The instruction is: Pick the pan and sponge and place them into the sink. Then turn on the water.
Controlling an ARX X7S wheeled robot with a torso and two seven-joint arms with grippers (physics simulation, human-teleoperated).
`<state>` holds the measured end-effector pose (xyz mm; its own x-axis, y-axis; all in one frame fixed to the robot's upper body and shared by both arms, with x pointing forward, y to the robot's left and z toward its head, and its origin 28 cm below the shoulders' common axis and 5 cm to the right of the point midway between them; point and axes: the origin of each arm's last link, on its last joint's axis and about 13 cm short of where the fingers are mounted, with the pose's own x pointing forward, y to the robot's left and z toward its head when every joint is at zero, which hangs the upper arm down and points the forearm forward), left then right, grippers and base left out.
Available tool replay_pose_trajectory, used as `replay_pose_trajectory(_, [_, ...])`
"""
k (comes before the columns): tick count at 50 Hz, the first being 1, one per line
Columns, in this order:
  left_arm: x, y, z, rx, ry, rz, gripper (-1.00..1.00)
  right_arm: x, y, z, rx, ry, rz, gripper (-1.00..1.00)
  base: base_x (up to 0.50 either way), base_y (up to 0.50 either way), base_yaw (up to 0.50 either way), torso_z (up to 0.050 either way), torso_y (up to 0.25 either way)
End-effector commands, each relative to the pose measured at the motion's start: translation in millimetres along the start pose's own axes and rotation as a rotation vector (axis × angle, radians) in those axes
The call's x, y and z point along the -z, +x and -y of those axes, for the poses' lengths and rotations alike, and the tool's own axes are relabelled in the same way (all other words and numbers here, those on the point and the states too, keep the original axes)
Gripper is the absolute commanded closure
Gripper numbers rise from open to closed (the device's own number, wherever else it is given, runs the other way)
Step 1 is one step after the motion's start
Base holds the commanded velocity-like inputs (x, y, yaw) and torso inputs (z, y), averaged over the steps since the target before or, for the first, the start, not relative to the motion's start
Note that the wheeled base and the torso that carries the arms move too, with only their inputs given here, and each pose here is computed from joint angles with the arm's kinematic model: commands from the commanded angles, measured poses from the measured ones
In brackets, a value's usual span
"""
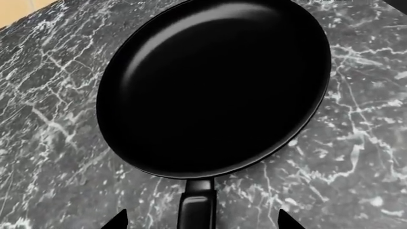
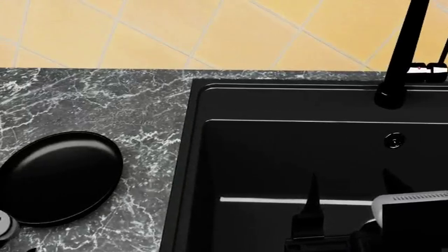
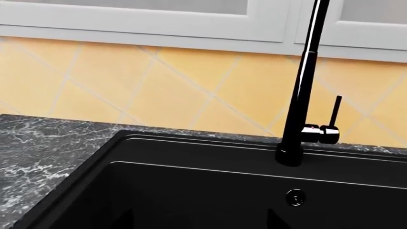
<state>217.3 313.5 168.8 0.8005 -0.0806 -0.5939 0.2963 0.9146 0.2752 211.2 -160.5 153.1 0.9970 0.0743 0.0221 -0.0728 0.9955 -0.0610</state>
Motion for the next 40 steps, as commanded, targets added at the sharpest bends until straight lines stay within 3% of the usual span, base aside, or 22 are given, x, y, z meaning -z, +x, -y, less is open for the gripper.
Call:
replay_pose_trajectory(1, [1.5,5.9,-2.3,0.013,-0.032,-0.015,-1.0,-1.2,1.0,0.8,0.0,0.016,0.021,-1.0,0.0,0.0,0.0,0.0,0.0])
replay_pose_trajectory(9, [5.3,3.2,-4.0,0.021,-0.039,-0.027,-1.0,-0.1,1.0,0.6,0.004,0.018,0.019,-1.0,0.0,0.0,0.0,0.0,0.0])
replay_pose_trajectory(10, [3.9,4.8,-1.7,0.025,-0.038,-0.029,1.0,-0.2,0.8,0.5,0.003,0.018,0.02,-1.0,0.0,0.0,0.0,0.0,0.0])
replay_pose_trajectory(20, [-4.1,11.9,6.8,0.017,-0.045,-0.024,1.0,-1.8,-1.3,1.4,0.012,0.016,0.027,-1.0,0.0,0.0,0.0,0.0,0.0])
replay_pose_trajectory(30, [-5.4,6.0,-1.5,-0.022,-0.059,0.018,1.0,-3.1,-2.7,2.1,0.017,0.016,0.031,-1.0,0.0,0.0,0.0,0.0,0.0])
replay_pose_trajectory(40, [-16.6,4.7,3.0,-0.049,-0.069,0.066,1.0,-4.6,-1.3,3.0,0.019,0.014,0.034,-1.0,0.0,0.0,0.0,0.0,0.0])
